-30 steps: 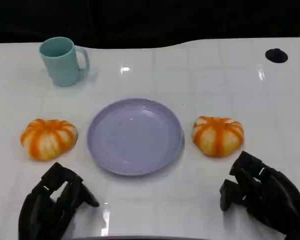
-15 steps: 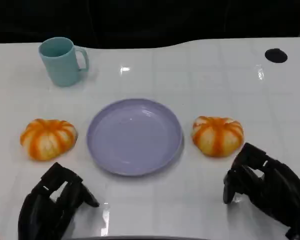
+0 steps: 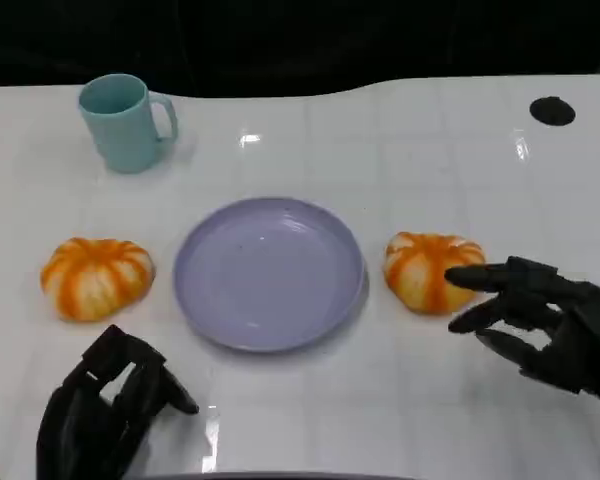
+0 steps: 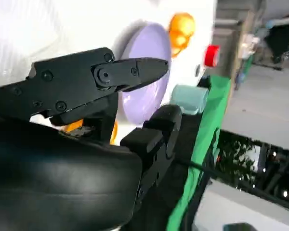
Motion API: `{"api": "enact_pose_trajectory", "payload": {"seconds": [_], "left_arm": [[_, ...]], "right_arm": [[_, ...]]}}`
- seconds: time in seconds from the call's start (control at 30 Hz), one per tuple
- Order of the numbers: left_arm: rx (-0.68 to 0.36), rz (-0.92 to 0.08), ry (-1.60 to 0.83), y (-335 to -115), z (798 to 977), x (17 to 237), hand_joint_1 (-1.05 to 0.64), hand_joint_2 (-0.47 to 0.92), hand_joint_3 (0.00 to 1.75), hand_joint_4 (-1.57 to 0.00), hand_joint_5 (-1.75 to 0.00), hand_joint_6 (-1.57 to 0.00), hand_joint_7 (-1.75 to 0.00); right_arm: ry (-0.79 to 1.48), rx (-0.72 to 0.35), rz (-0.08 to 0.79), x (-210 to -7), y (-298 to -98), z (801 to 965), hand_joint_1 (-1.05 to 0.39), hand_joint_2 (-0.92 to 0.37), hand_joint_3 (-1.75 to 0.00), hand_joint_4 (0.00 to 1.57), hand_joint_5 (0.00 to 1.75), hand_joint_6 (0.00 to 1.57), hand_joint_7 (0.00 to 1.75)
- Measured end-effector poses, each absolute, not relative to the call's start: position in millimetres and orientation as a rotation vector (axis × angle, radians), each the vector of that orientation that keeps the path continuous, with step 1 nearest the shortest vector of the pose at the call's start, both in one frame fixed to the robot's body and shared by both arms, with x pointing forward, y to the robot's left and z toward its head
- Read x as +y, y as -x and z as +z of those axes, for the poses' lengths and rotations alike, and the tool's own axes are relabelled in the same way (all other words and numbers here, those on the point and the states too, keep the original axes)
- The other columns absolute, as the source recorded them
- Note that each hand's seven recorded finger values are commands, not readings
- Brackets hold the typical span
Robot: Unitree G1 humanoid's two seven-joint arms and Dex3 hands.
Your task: Grasp the bread from the table and place it into the plate.
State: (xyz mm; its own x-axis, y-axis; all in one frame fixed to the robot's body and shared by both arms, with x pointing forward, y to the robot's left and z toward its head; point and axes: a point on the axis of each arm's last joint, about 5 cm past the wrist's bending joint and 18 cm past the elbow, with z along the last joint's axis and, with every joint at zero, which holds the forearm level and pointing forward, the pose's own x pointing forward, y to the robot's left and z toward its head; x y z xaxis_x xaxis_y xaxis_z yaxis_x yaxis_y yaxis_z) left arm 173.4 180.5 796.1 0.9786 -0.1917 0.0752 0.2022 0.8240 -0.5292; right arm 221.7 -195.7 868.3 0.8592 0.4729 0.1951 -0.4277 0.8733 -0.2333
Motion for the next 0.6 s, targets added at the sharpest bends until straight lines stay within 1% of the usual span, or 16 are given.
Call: {"api": "enact_pose_trajectory", "payload": {"seconds": [0.03,0.1,0.23,0.3,0.33,0.4,0.6], "left_arm": [[-0.019,-0.21,0.565,-173.4,796.1,180.5,-0.55,0.92,0.26,-0.62,-1.75,-0.5,-1.52],[-0.019,-0.21,0.565,-173.4,796.1,180.5,-0.56,0.92,0.26,-0.62,-1.75,-0.5,-1.52],[-0.019,-0.21,0.565,-173.5,796.1,180.4,-0.56,0.92,0.26,-0.63,-1.75,-0.51,-1.53],[-0.019,-0.211,0.565,-173.5,796.1,180.3,-0.56,0.92,0.25,-0.63,-1.75,-0.51,-1.53],[-0.019,-0.211,0.565,-173.5,796.1,180.2,-0.56,0.92,0.25,-0.63,-1.75,-0.51,-1.53],[-0.019,-0.212,0.565,-173.7,796.3,180.1,-0.56,0.92,0.25,-0.63,-1.75,-0.5,-1.53],[-0.02,-0.213,0.565,-173.8,796.5,179.8,-0.55,0.92,0.26,-0.63,-1.75,-0.5,-1.53]], "right_arm": [[0.229,-0.266,0.466,-196.6,-221.9,870.9,-0.5,-0.92,-0.1,0.54,0.21,0.53,0.01],[0.341,-0.306,0.461,-200.4,-222.5,877.3,-0.49,-0.92,-0.1,0.51,0.17,0.49,0.0],[0.535,-0.367,0.443,-209.5,-224.7,887.5,-0.47,-0.92,-0.04,0.4,0.07,0.37,0.0],[0.618,-0.39,0.443,-212.5,-226.3,891.9,-0.47,-0.92,-0.03,0.39,0.05,0.35,0.0],[0.651,-0.399,0.444,-213.2,-227.0,893.8,-0.46,-0.91,-0.02,0.34,0.03,0.32,0.0],[0.712,-0.42,0.447,-213.2,-227.6,896.5,-0.46,-0.9,-0.01,0.31,0.01,0.3,0.0],[0.865,-0.456,0.454,-212.6,-227.9,899.9,-0.46,-0.87,0.0,0.23,0.0,0.24,0.0]]}}
